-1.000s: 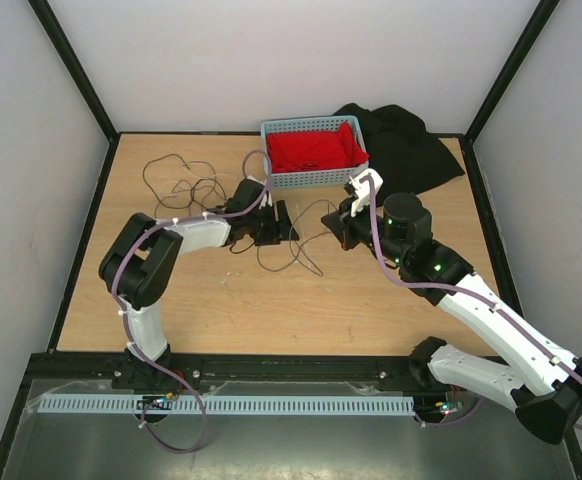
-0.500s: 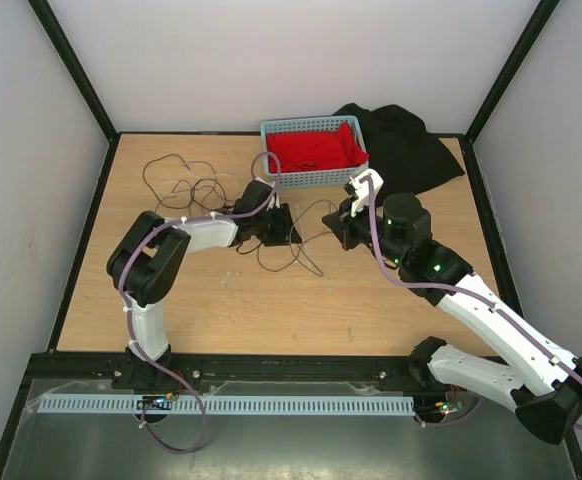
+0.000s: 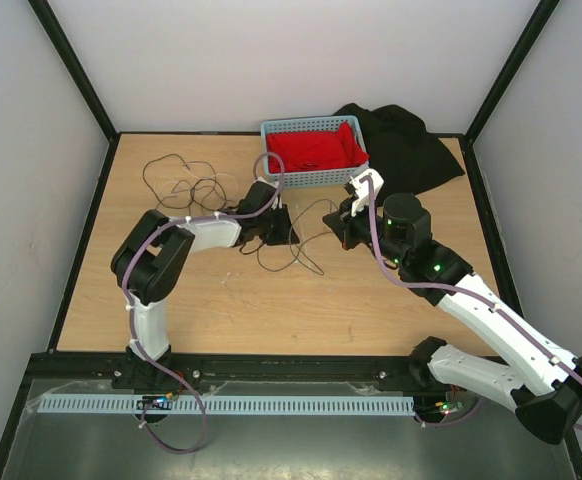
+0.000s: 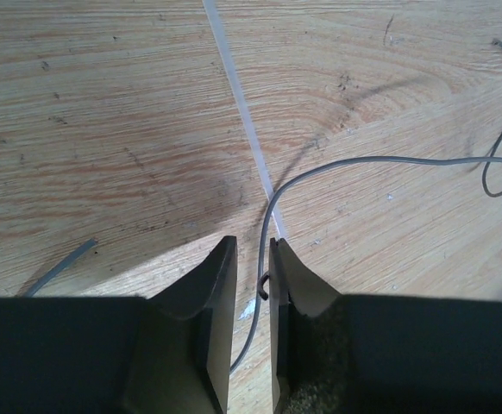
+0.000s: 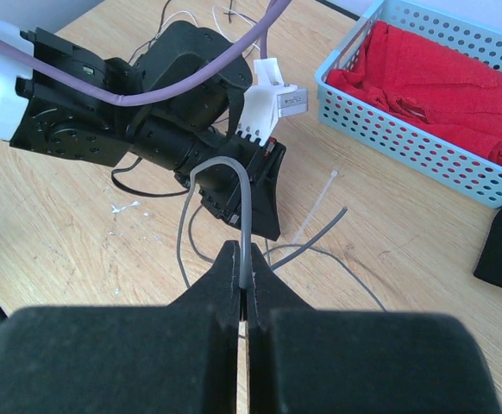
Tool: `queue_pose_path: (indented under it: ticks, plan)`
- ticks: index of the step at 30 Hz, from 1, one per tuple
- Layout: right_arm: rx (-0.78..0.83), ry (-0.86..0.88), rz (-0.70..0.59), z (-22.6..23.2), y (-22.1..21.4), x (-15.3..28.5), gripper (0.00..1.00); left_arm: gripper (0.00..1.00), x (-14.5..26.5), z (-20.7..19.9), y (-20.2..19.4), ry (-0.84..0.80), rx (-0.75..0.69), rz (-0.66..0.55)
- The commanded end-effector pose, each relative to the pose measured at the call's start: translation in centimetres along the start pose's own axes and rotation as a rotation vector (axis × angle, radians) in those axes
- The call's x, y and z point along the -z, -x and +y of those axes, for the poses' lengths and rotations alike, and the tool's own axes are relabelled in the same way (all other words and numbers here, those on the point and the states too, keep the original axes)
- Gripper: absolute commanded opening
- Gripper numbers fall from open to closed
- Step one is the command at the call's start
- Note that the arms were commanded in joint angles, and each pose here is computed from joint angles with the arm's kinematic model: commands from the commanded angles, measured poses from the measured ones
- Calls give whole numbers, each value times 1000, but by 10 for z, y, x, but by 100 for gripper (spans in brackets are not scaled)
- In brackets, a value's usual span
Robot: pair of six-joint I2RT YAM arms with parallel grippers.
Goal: Zip-tie the wires
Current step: Place the cable at the center of the board.
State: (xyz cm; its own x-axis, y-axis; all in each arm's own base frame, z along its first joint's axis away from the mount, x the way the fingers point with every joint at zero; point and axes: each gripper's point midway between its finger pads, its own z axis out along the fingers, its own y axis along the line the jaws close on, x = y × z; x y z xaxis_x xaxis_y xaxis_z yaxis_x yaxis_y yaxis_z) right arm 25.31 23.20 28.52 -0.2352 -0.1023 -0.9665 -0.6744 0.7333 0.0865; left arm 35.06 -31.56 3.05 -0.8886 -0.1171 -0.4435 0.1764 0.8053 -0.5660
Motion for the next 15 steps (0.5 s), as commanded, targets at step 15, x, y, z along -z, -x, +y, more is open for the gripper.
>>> queue_pose_path:
  ticks: [15]
  plan:
    - [-69, -249, 57, -63, -33, -5, 0, 0, 74, 30, 40, 102, -46, -234]
